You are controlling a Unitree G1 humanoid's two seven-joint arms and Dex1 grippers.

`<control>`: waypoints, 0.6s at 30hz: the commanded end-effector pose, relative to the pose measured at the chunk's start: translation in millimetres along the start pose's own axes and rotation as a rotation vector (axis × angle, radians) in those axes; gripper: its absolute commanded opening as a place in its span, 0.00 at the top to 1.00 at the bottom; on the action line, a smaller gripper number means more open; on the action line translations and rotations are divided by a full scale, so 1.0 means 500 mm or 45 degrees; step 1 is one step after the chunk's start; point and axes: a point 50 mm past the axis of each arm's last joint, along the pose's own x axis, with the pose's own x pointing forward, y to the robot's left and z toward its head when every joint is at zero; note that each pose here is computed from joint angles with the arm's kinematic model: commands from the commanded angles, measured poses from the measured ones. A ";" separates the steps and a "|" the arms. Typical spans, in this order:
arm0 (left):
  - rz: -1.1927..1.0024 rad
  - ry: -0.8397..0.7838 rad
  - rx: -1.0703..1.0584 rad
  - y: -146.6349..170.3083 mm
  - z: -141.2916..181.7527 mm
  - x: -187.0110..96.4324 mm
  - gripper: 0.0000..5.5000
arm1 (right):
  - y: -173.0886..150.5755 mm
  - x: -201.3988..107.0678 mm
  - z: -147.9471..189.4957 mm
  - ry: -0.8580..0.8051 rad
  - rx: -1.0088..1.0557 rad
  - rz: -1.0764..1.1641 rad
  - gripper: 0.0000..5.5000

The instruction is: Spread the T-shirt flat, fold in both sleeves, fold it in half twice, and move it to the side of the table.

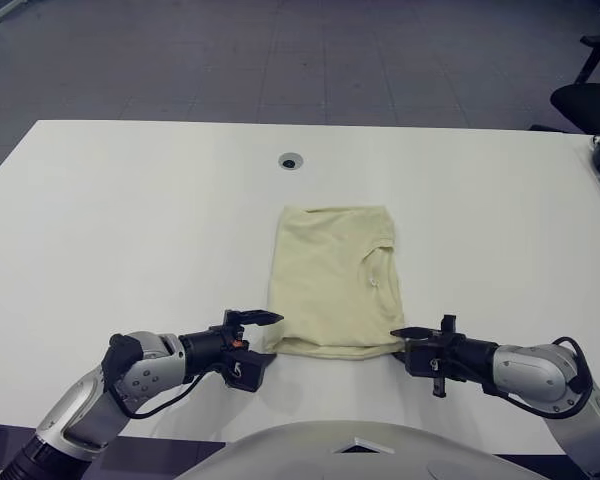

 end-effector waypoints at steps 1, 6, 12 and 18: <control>-0.040 0.031 0.013 -0.004 -0.006 -0.001 0.46 | 0.007 0.007 -0.017 0.039 0.055 0.030 0.82; -0.048 0.033 0.009 -0.007 -0.006 -0.001 0.60 | 0.006 0.010 -0.018 0.034 0.055 0.031 0.96; -0.056 0.030 0.014 -0.007 -0.006 0.000 0.78 | 0.005 0.011 -0.016 0.025 0.054 0.030 0.97; -0.079 0.020 0.013 -0.011 -0.006 0.009 0.96 | 0.004 0.011 -0.013 0.011 0.055 0.029 0.97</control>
